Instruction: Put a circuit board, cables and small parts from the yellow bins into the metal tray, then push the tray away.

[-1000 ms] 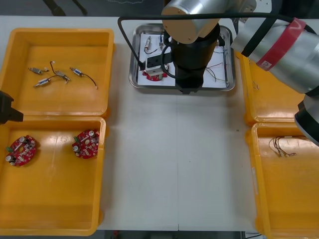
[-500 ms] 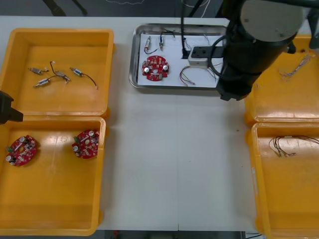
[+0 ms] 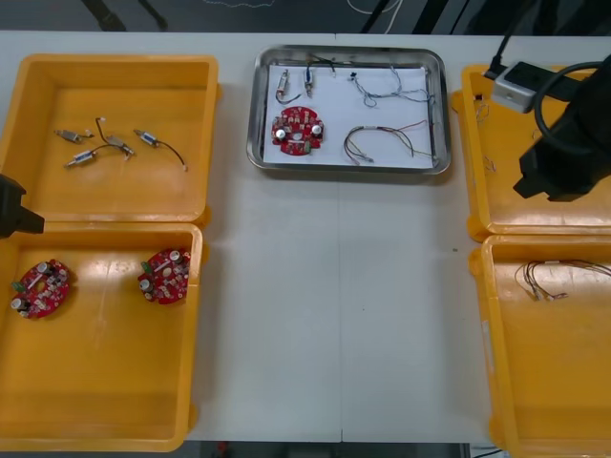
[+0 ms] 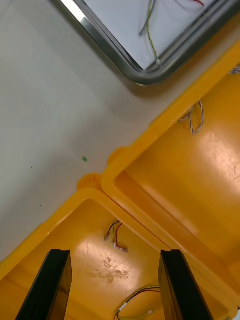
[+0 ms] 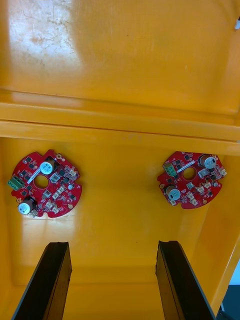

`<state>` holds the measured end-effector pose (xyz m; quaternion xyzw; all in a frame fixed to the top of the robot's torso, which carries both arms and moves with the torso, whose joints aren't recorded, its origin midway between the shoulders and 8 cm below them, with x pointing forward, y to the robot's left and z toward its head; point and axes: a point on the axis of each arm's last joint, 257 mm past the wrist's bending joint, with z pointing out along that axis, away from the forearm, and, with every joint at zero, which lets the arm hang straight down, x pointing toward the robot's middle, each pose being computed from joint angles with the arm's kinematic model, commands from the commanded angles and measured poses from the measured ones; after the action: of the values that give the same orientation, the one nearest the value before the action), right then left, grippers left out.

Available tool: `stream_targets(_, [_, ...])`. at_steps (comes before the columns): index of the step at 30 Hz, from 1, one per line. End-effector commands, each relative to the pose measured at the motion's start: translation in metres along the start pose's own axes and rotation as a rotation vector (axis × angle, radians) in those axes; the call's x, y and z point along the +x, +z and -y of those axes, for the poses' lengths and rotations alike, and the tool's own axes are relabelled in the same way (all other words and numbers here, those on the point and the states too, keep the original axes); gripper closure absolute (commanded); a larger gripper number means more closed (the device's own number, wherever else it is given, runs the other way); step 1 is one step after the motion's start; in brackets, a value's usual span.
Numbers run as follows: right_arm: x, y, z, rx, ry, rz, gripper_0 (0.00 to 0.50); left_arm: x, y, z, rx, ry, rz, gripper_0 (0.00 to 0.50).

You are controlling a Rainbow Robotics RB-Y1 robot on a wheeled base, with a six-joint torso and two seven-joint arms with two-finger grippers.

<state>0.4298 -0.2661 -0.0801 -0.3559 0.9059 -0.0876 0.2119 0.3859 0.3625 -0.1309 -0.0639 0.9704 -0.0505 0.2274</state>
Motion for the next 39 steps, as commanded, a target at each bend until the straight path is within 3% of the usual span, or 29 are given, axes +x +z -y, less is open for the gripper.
stream_targets(1, [0.045,-0.011,0.024,0.044,0.225,0.009,0.000,-0.004,-0.014,-0.015,-0.051,0.081,0.024,0.000])
stream_targets(6, [0.089,-0.012,0.034,0.059,0.434,0.011,0.000,-0.004,-0.014,-0.015,-0.051,0.081,0.024,0.000])
stream_targets(11, [0.141,-0.011,0.049,0.101,0.613,-0.025,0.000,-0.004,-0.014,-0.015,-0.051,0.081,0.024,0.000])
stream_targets(21, [0.201,-0.007,0.057,0.141,0.760,-0.090,0.000,-0.004,-0.014,-0.015,-0.051,0.081,0.024,0.000])
stream_targets(29, [0.196,0.001,0.048,0.084,0.838,-0.012,0.000,-0.004,-0.014,-0.015,-0.051,0.081,0.024,0.000])
stream_targets(39, [0.179,0.001,0.032,0.087,0.782,0.039,0.000,-0.004,-0.014,-0.015,-0.051,0.081,0.024,0.000])
